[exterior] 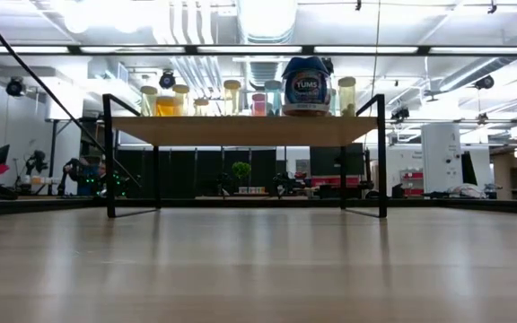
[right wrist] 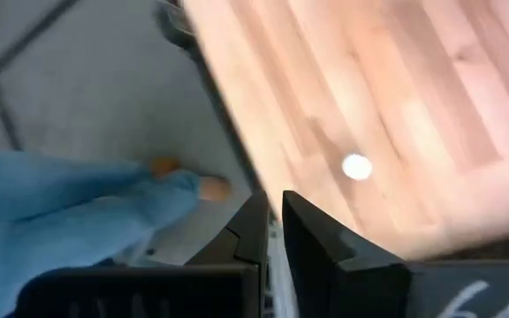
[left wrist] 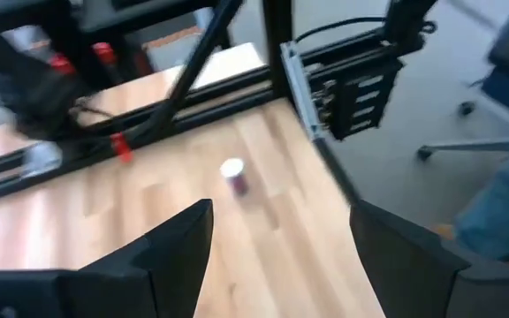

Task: Pick and place medicine bottles onto shelf by color
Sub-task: Put the blue pill bottle on the shelf

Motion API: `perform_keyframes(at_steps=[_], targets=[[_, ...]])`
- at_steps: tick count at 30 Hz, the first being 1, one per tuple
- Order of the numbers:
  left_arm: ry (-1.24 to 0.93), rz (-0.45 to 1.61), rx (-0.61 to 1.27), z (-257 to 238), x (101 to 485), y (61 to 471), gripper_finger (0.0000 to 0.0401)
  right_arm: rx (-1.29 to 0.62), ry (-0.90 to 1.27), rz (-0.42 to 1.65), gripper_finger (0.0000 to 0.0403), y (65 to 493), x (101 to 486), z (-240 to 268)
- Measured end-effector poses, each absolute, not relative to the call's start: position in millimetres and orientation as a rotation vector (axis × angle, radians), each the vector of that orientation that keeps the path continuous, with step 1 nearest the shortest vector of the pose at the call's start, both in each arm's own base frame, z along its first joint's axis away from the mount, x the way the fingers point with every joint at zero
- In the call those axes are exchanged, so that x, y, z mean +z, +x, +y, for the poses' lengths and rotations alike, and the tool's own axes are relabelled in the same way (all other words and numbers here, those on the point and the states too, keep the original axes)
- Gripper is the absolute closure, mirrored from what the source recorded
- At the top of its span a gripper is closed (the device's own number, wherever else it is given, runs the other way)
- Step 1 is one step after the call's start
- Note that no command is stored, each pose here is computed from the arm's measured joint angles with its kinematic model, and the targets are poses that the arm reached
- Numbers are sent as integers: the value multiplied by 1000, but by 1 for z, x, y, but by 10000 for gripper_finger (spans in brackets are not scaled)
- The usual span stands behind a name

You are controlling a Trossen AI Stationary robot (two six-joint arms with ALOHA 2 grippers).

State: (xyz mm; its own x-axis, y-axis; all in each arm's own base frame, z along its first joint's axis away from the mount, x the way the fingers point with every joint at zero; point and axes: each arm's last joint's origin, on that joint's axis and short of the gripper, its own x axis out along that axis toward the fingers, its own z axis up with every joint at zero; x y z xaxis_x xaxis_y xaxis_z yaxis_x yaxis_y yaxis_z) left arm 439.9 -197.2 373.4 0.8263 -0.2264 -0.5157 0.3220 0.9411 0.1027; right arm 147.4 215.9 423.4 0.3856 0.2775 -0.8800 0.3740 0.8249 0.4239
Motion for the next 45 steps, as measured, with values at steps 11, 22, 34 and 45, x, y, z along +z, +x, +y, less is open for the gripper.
perform_keyframes(at_steps=[11,22,34,45], targets=[[337,620,-195,-216,397,378,151,34,317,1134,388,106,349,263],[218,419,-47,-202,423,359,151,-123,141,1150,387,80,247,251],[206,332,157,-186,428,364,151,-101,276,1197,249,81,187,243],[217,348,195,-179,424,368,151,-88,218,1051,169,90,167,238]])
